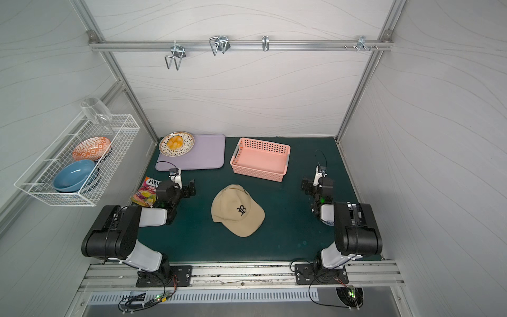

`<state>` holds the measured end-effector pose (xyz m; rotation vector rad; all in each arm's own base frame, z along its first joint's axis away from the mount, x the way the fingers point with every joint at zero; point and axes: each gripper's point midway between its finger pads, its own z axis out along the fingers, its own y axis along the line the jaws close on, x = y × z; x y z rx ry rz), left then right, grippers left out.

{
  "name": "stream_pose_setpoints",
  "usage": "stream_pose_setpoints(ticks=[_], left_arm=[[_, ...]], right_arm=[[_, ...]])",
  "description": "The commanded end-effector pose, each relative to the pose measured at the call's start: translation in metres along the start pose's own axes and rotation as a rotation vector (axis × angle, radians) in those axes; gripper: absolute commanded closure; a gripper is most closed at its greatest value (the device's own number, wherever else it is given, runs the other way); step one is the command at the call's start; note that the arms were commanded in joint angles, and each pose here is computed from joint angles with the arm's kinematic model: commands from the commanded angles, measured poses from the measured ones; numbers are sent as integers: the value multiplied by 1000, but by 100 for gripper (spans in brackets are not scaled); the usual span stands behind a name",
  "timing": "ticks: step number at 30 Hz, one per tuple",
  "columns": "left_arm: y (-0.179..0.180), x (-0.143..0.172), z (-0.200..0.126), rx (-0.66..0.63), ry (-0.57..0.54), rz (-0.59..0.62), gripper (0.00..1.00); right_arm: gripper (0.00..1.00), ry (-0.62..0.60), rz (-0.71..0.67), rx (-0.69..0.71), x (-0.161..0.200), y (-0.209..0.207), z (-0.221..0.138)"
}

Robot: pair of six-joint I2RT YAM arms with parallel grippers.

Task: Turn the baseball cap inside out
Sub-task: Reset both arms

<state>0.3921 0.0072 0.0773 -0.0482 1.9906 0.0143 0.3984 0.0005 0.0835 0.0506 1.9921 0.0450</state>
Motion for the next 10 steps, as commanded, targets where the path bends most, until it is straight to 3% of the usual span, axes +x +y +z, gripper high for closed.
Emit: stream_pose_setpoints(ticks=[1,10], left_arm=[[3,-16,3,-10,-48,-4,0],[3,-16,3,-10,-49,-5,0]], right_arm=[[1,6,-9,7,0,1,3],[1,7,-8,7,0,1,3]])
